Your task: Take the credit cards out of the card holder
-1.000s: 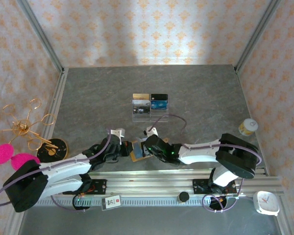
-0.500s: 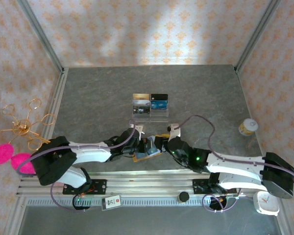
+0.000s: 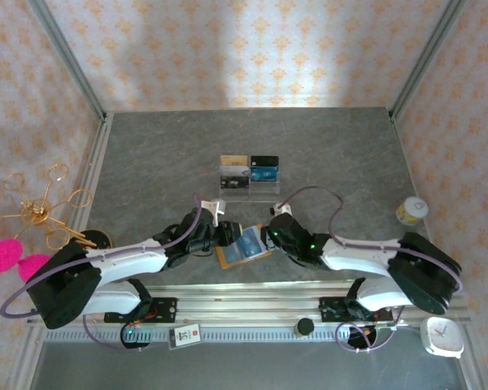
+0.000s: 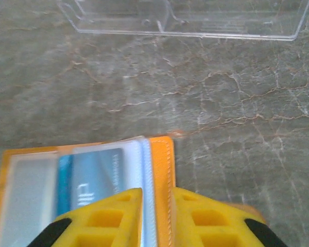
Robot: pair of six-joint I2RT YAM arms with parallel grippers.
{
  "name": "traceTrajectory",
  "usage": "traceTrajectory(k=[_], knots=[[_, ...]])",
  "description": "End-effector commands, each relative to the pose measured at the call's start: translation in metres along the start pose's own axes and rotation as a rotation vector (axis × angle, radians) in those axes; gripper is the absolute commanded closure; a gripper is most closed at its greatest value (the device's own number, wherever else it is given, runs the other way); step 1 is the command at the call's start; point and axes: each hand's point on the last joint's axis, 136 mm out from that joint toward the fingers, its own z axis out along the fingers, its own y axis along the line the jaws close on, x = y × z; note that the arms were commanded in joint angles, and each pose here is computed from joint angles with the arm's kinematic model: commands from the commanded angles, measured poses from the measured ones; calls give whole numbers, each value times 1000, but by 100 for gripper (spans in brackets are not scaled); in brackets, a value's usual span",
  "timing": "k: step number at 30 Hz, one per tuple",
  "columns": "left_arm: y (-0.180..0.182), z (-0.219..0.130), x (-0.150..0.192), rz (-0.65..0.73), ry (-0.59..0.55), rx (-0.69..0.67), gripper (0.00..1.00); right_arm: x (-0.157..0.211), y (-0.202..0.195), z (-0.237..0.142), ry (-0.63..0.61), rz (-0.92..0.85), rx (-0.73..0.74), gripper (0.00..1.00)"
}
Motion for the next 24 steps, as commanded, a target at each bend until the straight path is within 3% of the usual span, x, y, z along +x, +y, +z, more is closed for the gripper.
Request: traceTrajectory(k=[1,9,15,20,24], knots=[[44,3,26,-20,67,-146,83,-13,6,11,-18,-35,-13,82],[73,22,8,10,47,-278,95,30,-20,15,78,44,65,87],[59,35,-10,49,29,-247,97,43,-11,-2,48,81,53,87],[49,16,-14,64,-3,-212,85,21,-11,-16,-34,94,70,85],[13,-1,-19,96,-45,-37,66,5,15,-29,-71,67,-66,82]])
